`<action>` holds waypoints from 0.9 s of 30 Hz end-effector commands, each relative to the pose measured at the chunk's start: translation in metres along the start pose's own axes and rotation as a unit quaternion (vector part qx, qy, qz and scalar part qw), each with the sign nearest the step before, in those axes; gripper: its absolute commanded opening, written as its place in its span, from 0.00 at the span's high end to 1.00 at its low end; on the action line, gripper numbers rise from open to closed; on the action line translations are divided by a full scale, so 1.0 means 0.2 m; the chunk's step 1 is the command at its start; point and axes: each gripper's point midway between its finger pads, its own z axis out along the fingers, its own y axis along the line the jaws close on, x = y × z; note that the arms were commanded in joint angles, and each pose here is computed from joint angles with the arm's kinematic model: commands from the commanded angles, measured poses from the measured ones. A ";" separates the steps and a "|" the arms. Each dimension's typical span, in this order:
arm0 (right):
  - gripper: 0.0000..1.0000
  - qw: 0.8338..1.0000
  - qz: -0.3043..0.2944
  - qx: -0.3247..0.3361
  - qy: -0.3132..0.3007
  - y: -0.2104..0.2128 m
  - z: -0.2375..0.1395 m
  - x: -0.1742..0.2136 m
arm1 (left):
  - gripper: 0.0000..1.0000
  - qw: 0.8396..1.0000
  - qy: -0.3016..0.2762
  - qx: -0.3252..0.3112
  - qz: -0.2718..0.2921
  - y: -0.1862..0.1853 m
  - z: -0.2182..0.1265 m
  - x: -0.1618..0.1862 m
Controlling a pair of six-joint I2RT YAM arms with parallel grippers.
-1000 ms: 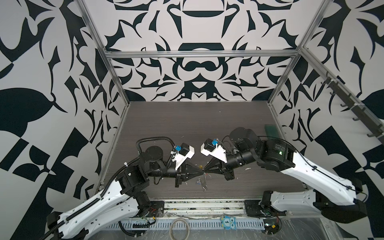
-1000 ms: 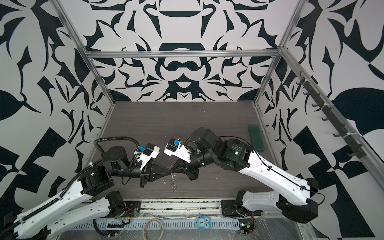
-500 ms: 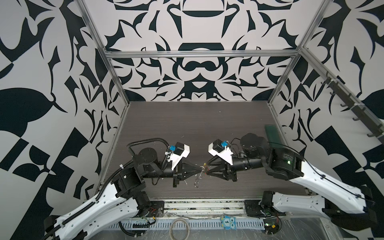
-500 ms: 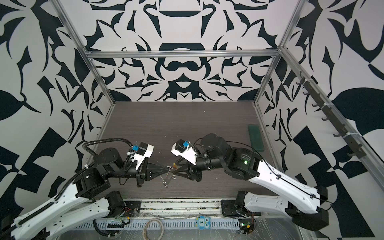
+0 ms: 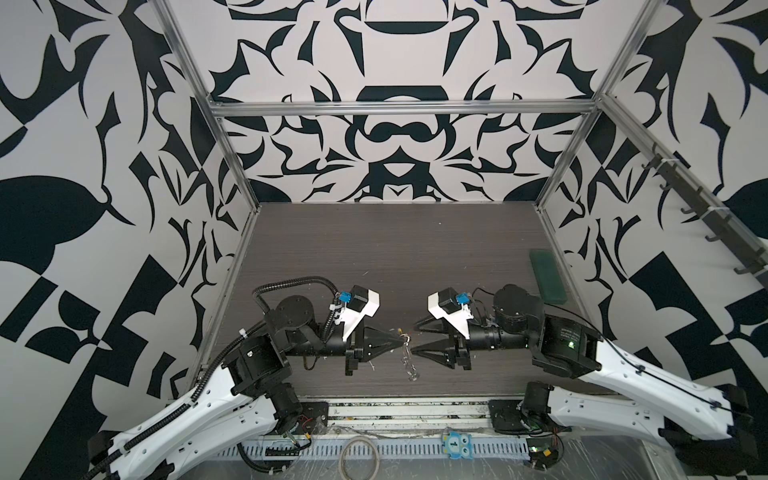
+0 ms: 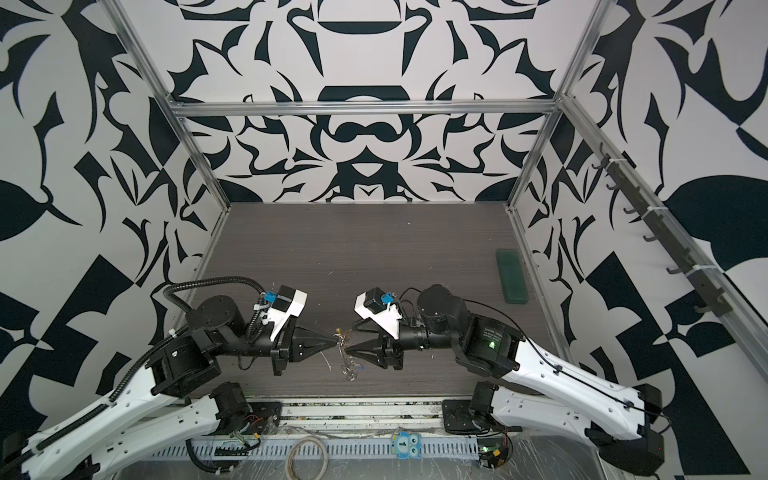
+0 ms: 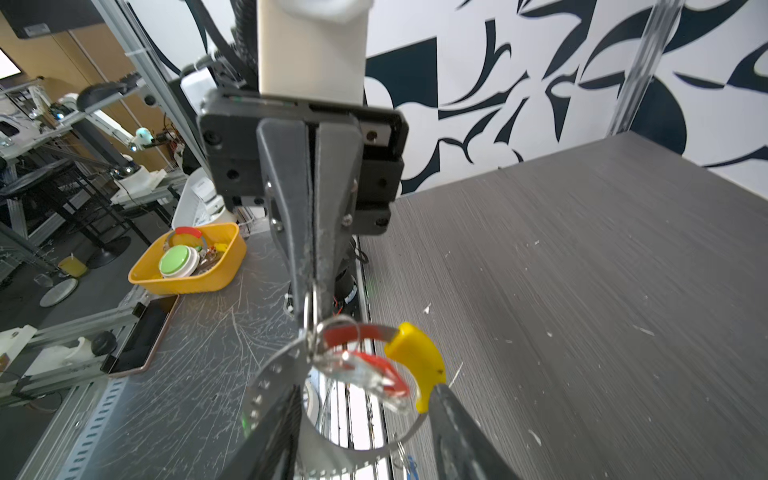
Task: Remove the keys from the keyring
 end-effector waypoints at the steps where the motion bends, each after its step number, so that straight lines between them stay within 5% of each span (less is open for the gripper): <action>1: 0.48 0.999 -0.018 -0.017 -0.036 0.04 0.00 -0.09 | 1.00 1.000 -0.010 0.020 0.010 -0.04 0.00 -0.04; 7: 0.48 0.999 -0.018 0.001 -0.031 0.00 0.01 -0.08 | 1.00 1.000 -0.007 0.027 0.008 -0.04 0.01 -0.04; 27: 0.83 0.999 -0.007 -0.042 -0.024 0.06 0.02 -0.04 | 1.00 0.999 -0.033 -0.005 0.008 -0.01 -0.02 -0.07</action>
